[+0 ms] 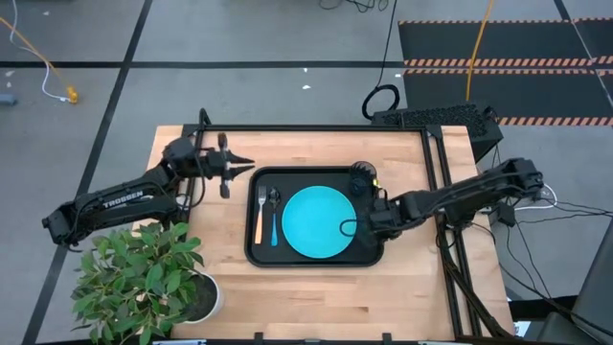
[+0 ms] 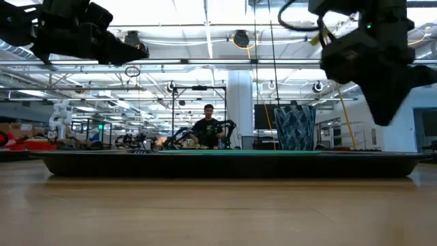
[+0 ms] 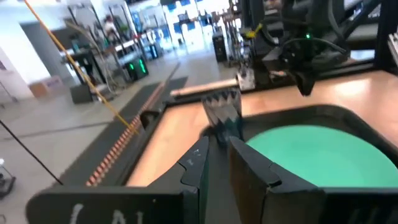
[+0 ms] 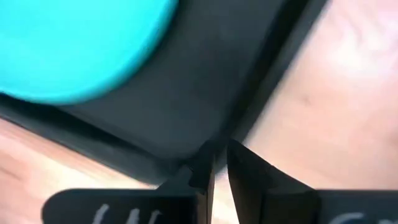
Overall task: Pick and place plate/cup/fork/spoon on tray
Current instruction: Adjust the blue plate on the black serving tray
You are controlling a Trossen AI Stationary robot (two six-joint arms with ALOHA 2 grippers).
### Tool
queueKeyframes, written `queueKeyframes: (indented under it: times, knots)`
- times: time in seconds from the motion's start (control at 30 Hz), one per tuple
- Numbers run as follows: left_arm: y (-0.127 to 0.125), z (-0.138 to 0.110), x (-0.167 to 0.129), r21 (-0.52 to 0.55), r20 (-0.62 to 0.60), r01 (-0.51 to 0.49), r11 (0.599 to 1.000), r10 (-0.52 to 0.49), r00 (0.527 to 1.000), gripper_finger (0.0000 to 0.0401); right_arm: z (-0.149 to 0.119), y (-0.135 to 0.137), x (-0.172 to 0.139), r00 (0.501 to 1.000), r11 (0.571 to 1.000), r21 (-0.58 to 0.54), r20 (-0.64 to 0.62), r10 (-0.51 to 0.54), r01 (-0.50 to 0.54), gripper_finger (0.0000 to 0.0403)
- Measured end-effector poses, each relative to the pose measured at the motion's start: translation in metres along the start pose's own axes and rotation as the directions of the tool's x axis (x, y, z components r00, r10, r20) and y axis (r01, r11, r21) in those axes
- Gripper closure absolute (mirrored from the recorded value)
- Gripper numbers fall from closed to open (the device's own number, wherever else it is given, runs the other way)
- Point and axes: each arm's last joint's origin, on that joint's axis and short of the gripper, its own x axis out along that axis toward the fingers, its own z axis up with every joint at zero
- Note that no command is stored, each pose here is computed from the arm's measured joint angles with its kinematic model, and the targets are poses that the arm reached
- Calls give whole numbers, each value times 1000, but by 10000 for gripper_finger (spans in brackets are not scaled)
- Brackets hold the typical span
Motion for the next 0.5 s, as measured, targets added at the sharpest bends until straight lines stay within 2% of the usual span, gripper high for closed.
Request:
queueKeyframes:
  times: [0.1, 0.27, 0.5]
  knots:
    - [1, 3, 0, 10, 30, -10, 1000, 10, 1000, 339, -1, 7, 0, 992, 998, 29, 113, 54, -58, 371]
    - [2, 6, 0, 12, 59, -21, 1000, 21, 998, 339, 1, 16, 2, 970, 988, 83, 217, 112, -132, 371]
    - [2, 7, 0, 9, 65, -23, 1000, 22, 998, 339, 2, 22, 3, 954, 975, 76, 234, 185, -207, 371]
